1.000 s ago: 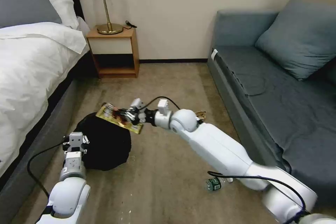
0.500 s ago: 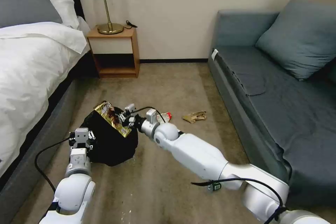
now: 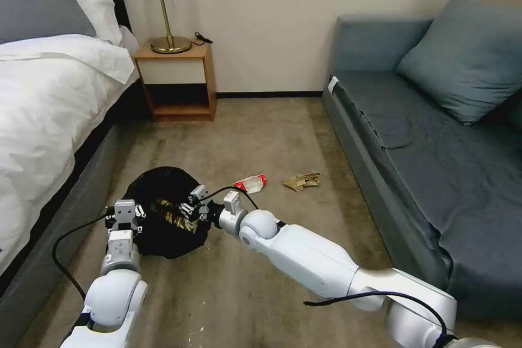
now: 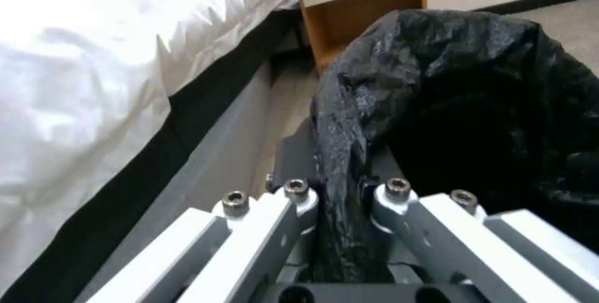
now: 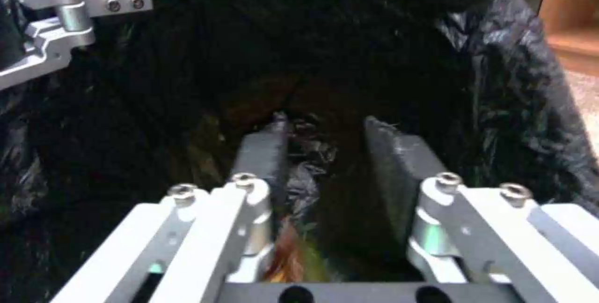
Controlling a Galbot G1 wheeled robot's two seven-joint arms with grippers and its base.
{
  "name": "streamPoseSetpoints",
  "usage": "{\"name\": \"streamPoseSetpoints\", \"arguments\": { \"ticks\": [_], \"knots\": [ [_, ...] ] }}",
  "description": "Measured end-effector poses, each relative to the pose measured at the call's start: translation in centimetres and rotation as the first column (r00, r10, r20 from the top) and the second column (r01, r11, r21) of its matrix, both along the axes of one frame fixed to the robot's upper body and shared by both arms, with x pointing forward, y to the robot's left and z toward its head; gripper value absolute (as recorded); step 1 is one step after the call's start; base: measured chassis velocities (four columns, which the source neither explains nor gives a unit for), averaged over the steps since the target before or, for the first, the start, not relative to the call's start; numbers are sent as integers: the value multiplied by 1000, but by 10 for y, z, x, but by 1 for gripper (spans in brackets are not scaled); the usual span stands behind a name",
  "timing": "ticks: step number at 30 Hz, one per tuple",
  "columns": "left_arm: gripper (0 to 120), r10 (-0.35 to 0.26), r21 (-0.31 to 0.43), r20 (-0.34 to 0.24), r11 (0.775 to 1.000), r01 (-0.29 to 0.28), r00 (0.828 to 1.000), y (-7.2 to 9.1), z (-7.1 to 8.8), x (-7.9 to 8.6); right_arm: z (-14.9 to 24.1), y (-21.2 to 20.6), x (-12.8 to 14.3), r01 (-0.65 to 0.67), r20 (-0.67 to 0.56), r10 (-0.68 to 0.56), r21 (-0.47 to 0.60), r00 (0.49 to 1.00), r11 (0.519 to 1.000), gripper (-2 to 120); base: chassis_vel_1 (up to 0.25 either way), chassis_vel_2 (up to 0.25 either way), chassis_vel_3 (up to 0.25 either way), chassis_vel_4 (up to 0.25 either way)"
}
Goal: Pick up the trash bin, then pick up the garbage on the floor and place it into the trash bin.
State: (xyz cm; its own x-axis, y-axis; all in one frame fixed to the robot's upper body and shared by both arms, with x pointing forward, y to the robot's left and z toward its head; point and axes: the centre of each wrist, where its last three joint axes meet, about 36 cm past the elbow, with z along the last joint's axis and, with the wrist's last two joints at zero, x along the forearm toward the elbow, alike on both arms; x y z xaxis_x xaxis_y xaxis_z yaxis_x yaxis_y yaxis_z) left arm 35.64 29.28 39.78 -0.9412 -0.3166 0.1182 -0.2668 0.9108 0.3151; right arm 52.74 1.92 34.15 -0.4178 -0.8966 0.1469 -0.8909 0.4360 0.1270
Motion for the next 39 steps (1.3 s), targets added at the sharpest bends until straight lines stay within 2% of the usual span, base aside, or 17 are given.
{"name": "streamPoseSetpoints", "arguments": {
  "ticks": [3, 4, 5, 6, 7, 9, 10, 12, 13, 14, 15, 16, 17, 22, 27, 32, 39],
  "knots": [
    [5, 15, 8, -7, 1000, -15, 1000, 5, -4, 1, 3, -13, 2, -2, 28, 4, -51, 1000, 999, 51, 0, 0, 0, 0],
    [5, 15, 8, -7, 1000, -15, 1000, 5, -4, 1, 3, -13, 2, -2, 28, 4, -51, 1000, 999, 51, 0, 0, 0, 0],
    [5, 27, 13, -12, 1000, -27, 1000, 9, -6, 1, 17, -26, 3, 12, 7, -11, -127, 1000, 992, 58, 0, 0, 0, 0],
    [5, 27, 13, -12, 1000, -27, 1000, 9, -6, 1, 17, -26, 3, 12, 7, -11, -127, 1000, 992, 58, 0, 0, 0, 0],
    [5, 36, 16, -17, 999, -36, 999, 12, -8, 2, 27, -36, 3, 32, -9, -35, -186, 999, 982, 64, 0, 0, 0, 0],
    [5, 52, 21, -23, 998, -52, 998, 18, -10, 3, 39, -73, 7, 88, -12, -97, -311, 995, 946, 74, 0, 0, 0, 0],
    [5, 52, 21, -23, 998, -52, 998, 18, -10, 3, 39, -73, 7, 88, -12, -97, -311, 995, 946, 74, 0, 0, 0, 0],
    [5, 62, 24, -26, 998, -62, 998, 21, -11, 3, 40, -117, 11, 147, -7, -164, -410, 986, 900, 80, 0, 0, 0, 0],
    [5, 62, 24, -26, 998, -62, 998, 21, -11, 3, 40, -117, 11, 147, -7, -164, -410, 986, 900, 80, 0, 0, 0, 0],
    [5, 68, 27, -30, 997, -67, 997, 22, -12, 2, 39, -161, 11, 197, -3, -231, -505, 973, 840, 87, 0, 0, 0, 0],
    [5, 70, 30, -35, 997, -68, 997, 22, -13, 0, 39, -180, 8, 206, -10, -252, -548, 968, 811, 92, 0, 0, 0, 0],
    [5, 70, 30, -35, 997, -68, 997, 22, -13, 0, 39, -180, 8, 206, -10, -252, -548, 968, 811, 92, 0, 0, 0, 0],
    [5, 74, 36, -43, 997, -72, 996, 20, -14, -4, 35, -209, 0, 206, -27, -278, -605, 960, 769, 98, 0, 0, 0, 0],
    [5, 91, 48, -61, 995, -88, 994, 14, -17, -22, 17, -245, -26, 161, -97, -293, -655, 951, 738, 100, 0, 0, 0, 0],
    [5, 103, 55, -76, 994, -99, 992, 10, -32, -43, -22, -260, -52, 115, -177, -321, -690, 930, 715, 100, 0, 0, 0, 0],
    [5, 110, 66, -90, 992, -104, 990, 15, -39, -44, -35, -265, -58, 112, -194, -342, -704, 920, 701, 100, 0, 0, 0, 0],
    [5, 105, 118, -92, 989, -94, 990, 47, -34, -24, -40, -292, -57, 111, -217, -407, -756, 887, 645, 100, 0, 0, 0, 0]
  ]
}}
